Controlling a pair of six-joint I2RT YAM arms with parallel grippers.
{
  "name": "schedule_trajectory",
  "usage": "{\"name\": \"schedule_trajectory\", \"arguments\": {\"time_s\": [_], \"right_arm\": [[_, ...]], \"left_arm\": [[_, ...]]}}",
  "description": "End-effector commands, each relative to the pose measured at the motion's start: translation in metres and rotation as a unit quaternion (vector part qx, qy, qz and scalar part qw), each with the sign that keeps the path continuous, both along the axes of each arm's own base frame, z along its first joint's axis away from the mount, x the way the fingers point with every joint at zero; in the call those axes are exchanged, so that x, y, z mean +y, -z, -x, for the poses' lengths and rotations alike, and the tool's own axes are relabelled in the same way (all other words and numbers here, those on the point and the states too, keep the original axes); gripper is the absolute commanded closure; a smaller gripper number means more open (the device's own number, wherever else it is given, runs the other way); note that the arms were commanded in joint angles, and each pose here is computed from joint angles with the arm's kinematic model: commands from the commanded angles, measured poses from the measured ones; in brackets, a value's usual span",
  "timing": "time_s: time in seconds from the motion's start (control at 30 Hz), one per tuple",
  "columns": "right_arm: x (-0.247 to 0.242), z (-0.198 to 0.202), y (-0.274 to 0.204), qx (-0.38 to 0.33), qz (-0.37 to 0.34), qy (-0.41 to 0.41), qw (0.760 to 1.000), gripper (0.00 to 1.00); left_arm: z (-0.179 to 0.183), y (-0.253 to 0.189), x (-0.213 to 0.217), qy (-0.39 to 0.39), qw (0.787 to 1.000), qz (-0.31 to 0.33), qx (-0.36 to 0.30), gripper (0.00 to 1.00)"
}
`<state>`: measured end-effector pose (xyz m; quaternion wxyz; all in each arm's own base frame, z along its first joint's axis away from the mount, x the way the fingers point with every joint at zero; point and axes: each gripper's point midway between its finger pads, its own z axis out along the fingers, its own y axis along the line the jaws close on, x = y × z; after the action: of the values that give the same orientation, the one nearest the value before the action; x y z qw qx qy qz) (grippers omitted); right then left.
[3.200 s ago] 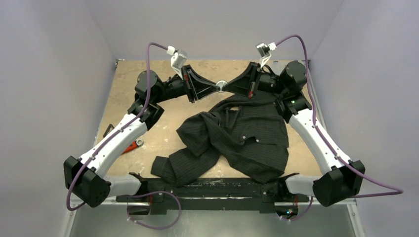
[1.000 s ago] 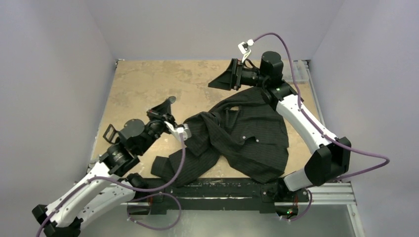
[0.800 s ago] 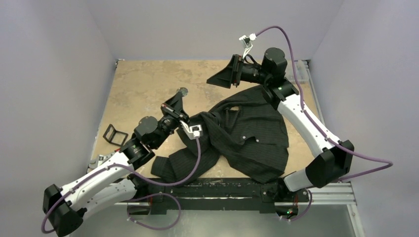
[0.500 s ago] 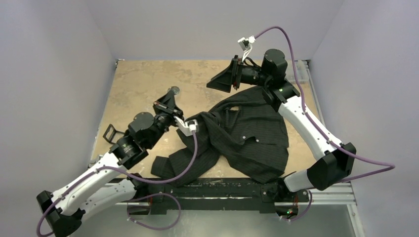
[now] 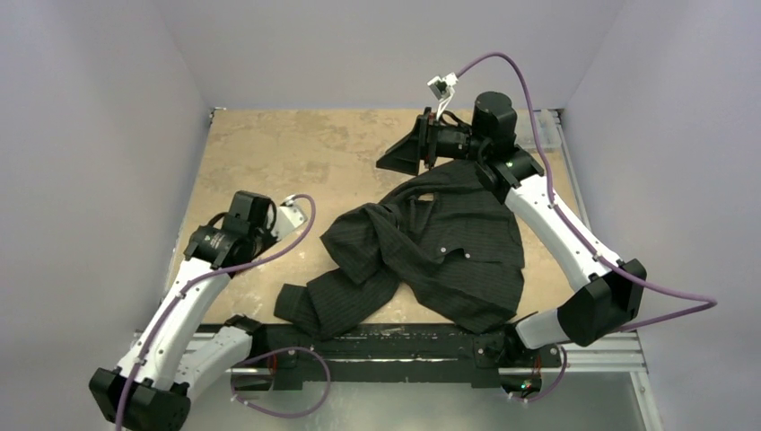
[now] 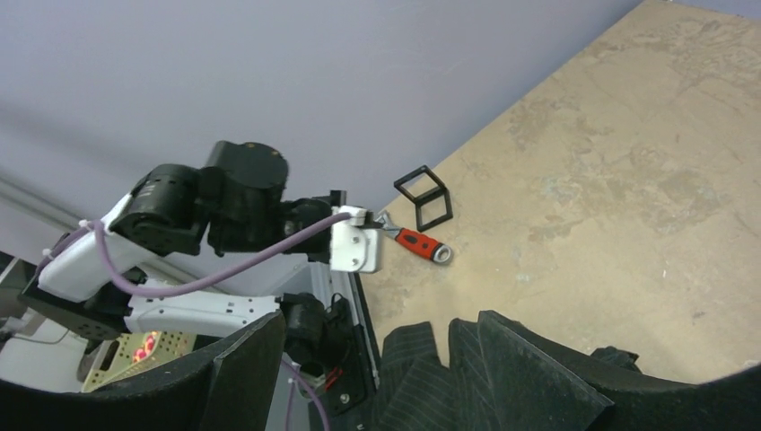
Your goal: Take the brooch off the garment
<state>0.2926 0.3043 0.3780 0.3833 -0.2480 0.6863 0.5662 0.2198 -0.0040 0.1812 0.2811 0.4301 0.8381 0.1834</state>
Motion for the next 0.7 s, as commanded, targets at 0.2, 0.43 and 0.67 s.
{"name": "schedule_trajectory", "arguments": {"time_s": [0.2, 0.43, 0.67], "right_arm": [[-0.004, 0.01, 0.007, -0.01, 0.009, -0.005, 1.0, 0.18], [-0.008, 0.015, 0.011, -0.011, 0.012, -0.002, 1.0, 0.18], [-0.009, 0.017, 0.014, -0.013, 0.019, -0.003, 1.0, 0.17]], "left_arm": [[0.022, 0.072, 0.071, -0.119, 0.988, -0.084, 0.057, 1.0], [-0.013, 0.069, 0.099, -0.148, 0.981, -0.124, 0.014, 1.0], [-0.034, 0.078, 0.117, -0.149, 0.978, -0.145, 0.006, 1.0]]}}
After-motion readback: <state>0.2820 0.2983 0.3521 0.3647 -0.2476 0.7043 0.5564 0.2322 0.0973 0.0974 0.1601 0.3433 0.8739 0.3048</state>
